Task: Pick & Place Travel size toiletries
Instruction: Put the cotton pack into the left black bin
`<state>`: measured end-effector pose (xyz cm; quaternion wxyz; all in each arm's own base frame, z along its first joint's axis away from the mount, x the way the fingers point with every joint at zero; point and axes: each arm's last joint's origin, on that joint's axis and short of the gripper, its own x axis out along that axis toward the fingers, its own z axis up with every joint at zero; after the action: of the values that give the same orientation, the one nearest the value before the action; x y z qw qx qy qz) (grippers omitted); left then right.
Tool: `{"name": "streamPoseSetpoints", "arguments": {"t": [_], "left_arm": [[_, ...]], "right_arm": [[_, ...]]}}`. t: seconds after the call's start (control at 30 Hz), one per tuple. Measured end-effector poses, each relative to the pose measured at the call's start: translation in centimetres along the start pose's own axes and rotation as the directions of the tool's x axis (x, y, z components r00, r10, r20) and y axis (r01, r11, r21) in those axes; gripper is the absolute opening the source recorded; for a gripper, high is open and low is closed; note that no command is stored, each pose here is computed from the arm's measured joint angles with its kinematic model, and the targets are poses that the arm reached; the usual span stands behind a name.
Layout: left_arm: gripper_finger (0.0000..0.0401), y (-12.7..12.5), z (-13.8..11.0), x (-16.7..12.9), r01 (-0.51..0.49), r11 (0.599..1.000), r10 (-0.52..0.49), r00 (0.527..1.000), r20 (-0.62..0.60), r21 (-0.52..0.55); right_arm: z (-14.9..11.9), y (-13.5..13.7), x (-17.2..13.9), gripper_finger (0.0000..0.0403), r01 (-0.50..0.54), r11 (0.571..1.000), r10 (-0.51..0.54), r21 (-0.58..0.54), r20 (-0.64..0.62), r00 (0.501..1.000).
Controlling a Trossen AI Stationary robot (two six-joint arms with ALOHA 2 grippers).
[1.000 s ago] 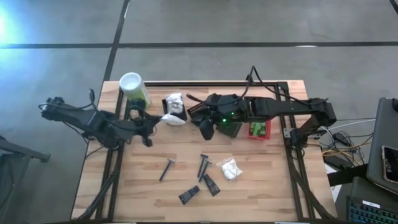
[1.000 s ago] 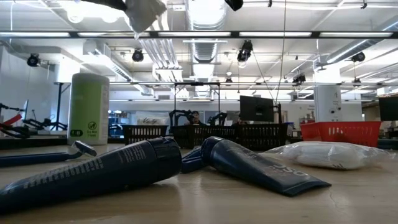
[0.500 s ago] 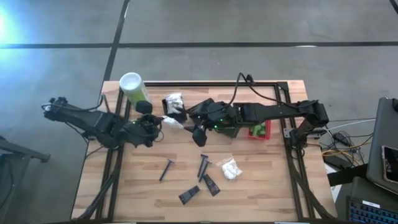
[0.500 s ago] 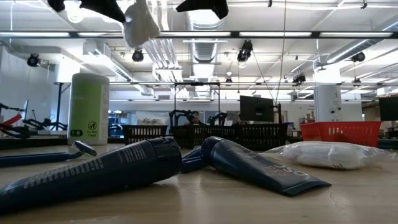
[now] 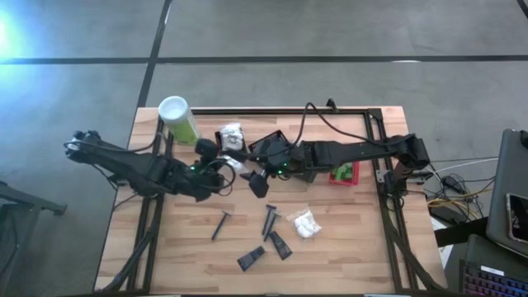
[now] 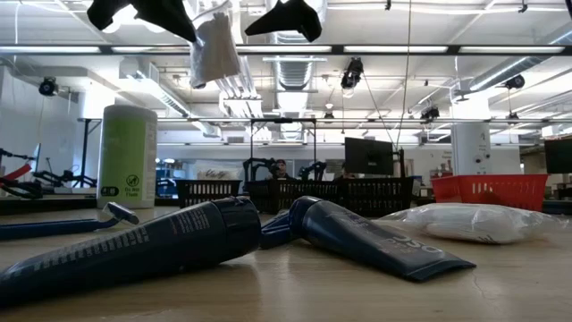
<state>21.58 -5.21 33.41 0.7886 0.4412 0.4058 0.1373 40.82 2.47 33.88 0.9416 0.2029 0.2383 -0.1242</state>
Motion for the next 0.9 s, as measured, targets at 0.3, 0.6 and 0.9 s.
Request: {"name": "streamPoseSetpoints", "arguments": {"t": [0.3,0.6,0.9], "left_arm": [[0.0005,-0.5,0.5,0.5,0.027,0.999,-0.027,1.0,-0.007,0.019],[0.0005,-0.5,0.9,0.7,0.03,0.999,-0.029,1.0,-0.009,0.039],[0.0005,-0.6,1.5,0.8,0.059,0.997,-0.06,0.998,0.003,0.058]], "right_arm": [[0.0,0.3,0.1,0.0314,-0.012,1.0,0.012,0.006,0.009,1.0],[-0.6,0.0,1.2,0.029,-0.008,1.0,0.008,-0.018,-0.022,1.0],[-1.1,-0.1,2.0,0.031,0.031,0.975,-0.036,-0.221,-0.019,0.999]]}}
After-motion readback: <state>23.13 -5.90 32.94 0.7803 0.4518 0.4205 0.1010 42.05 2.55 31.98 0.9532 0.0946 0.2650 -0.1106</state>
